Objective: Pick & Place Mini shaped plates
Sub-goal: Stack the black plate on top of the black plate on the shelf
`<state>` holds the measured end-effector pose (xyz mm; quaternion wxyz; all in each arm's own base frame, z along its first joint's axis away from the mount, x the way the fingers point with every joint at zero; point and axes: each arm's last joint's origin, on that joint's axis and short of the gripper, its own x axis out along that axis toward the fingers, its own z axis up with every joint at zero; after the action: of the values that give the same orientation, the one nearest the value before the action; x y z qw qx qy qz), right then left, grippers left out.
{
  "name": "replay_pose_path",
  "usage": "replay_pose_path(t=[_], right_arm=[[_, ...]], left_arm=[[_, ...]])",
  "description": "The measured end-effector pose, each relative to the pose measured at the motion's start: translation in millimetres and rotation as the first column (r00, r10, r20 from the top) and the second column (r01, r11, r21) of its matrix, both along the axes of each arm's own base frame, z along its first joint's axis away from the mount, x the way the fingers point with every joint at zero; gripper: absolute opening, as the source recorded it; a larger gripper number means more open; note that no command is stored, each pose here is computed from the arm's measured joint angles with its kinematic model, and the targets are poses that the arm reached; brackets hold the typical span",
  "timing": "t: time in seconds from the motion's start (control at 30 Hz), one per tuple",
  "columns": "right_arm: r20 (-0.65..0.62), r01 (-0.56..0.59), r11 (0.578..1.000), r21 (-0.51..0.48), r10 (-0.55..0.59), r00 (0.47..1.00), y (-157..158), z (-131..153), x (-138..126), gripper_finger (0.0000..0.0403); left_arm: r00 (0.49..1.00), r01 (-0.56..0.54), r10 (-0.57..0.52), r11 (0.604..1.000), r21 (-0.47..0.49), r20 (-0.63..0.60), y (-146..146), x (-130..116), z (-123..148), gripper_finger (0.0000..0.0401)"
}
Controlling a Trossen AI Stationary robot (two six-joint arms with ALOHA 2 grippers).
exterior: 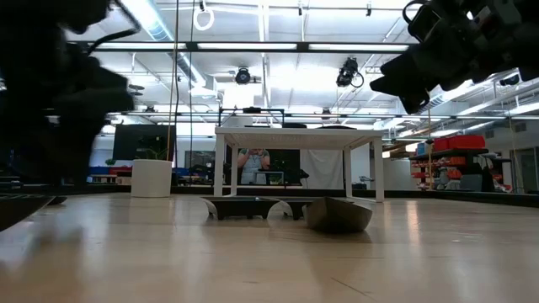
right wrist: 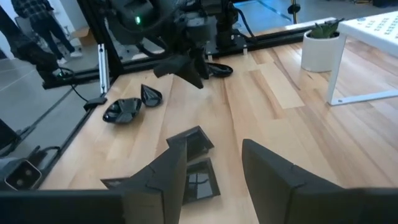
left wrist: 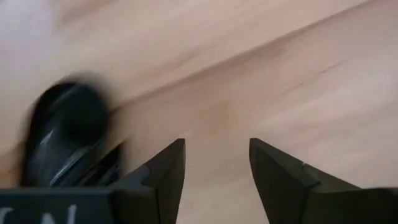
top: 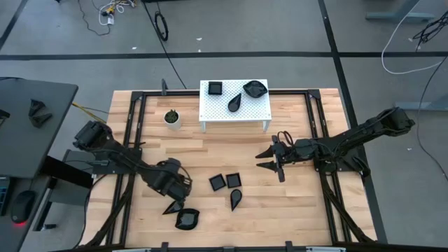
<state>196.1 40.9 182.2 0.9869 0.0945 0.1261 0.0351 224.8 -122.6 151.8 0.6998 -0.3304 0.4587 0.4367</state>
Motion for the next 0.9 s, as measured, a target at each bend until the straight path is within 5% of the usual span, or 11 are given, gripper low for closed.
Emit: replay_pose_path(t=[0.3, 0.43, 0.9], right_arm=[[-0.04, -0.032, 0.999, 0.02, 0.033, 0.999, 1, -3, -1, 0.0157], [-0.041, -0.032, 0.999, 0.017, 0.033, 0.999, 1, -4, -1, 0.0157], [-0.044, -0.03, 0.999, 0.012, 0.031, 0.999, 1, -4, -1, 0.0157]], left_arm=[[0.873, 0.226, -0.283, 0.957, 0.183, 0.398, -2, 55, 13, 0.0177], [0.841, 0.27, -0.336, 0.94, 0.209, 0.424, 6, 73, 6, 0.0177], [0.878, 0.337, -0.353, 0.936, 0.106, 0.322, 20, 85, -29, 0.0203]])
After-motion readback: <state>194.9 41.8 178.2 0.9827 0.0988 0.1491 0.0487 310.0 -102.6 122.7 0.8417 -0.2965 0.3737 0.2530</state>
